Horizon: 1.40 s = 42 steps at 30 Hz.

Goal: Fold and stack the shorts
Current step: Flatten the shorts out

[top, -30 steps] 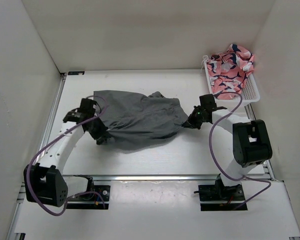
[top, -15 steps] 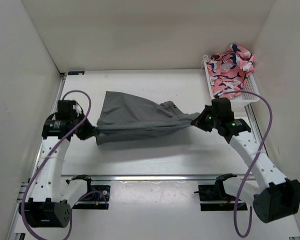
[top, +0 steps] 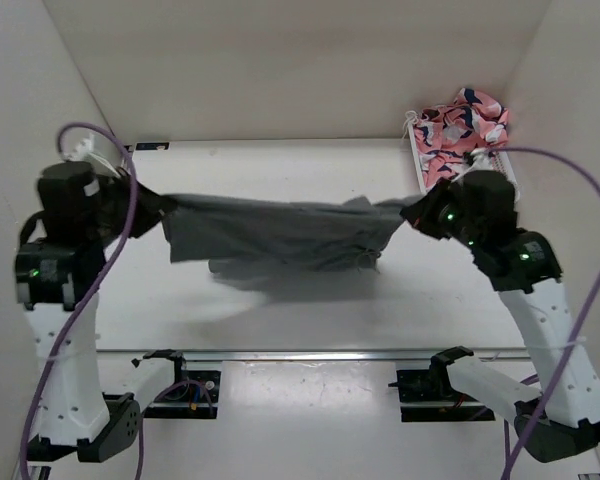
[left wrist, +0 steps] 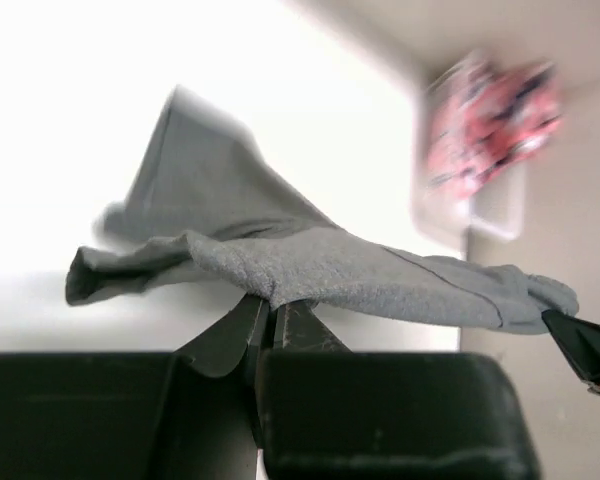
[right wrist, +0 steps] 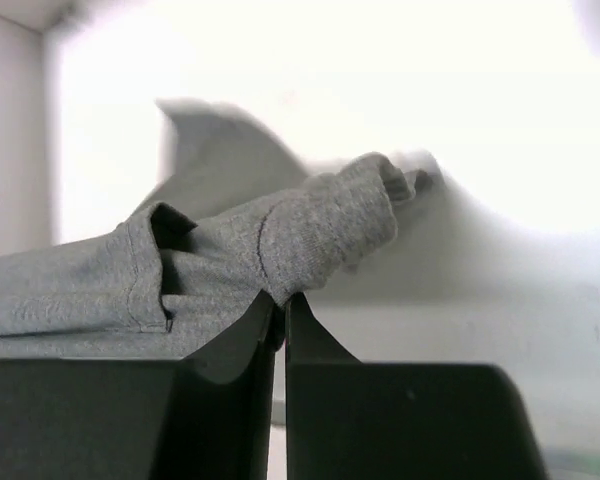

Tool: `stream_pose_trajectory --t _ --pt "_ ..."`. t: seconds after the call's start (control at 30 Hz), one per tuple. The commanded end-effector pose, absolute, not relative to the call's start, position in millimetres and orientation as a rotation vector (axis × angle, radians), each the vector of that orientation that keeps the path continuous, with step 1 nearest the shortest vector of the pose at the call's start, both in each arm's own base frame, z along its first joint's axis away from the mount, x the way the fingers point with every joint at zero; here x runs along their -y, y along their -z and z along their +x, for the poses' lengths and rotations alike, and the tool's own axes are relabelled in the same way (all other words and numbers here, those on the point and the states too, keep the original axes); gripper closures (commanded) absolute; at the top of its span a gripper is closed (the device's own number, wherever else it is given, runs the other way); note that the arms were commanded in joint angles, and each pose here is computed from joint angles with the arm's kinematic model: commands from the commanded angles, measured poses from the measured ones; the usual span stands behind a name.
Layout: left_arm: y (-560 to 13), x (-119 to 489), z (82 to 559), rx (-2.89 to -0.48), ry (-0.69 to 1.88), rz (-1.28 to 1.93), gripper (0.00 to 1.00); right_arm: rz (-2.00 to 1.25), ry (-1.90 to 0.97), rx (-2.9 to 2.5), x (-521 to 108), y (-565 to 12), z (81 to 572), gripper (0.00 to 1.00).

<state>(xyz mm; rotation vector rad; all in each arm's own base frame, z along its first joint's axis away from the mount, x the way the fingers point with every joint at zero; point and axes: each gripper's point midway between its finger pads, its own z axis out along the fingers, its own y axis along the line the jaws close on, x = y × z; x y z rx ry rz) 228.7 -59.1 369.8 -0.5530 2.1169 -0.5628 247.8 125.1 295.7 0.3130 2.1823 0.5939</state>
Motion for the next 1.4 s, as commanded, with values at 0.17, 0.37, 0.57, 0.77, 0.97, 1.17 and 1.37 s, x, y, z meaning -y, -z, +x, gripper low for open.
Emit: stream_pose_trajectory --t 0.17,0.37,0.57,0.77,0.97,1.17,1.37 --pt "-533 17 177 -1.575 0.419 -0.509 0.90 0.042 -0.556 -1.880 -101 -435 211 1.00" --pt "-593 3 122 -1.332 0.428 -0.497 0.90 -0.016 -0.619 -1.719 -88 -501 156 1.00" --pt "-605 -5 117 -1.291 0.412 -0.497 0.90 0.017 -0.603 -1.710 -80 -505 151 1.00" --pt "-559 0 204 -1.456 0.326 -0.516 0.90 0.091 -0.478 -1.924 -87 -433 209 1.00" --pt "-412 21 351 -1.887 0.283 -0.525 0.90 0.114 -0.298 -2.240 -109 -308 297 1.00" --pt "-315 4 454 -2.111 0.188 -0.596 0.90 0.116 -0.194 -2.437 -132 -202 393 1.00" --pt "-267 -5 522 -2.200 0.220 -0.612 0.90 0.135 -0.170 -2.510 -144 -157 468 1.00"
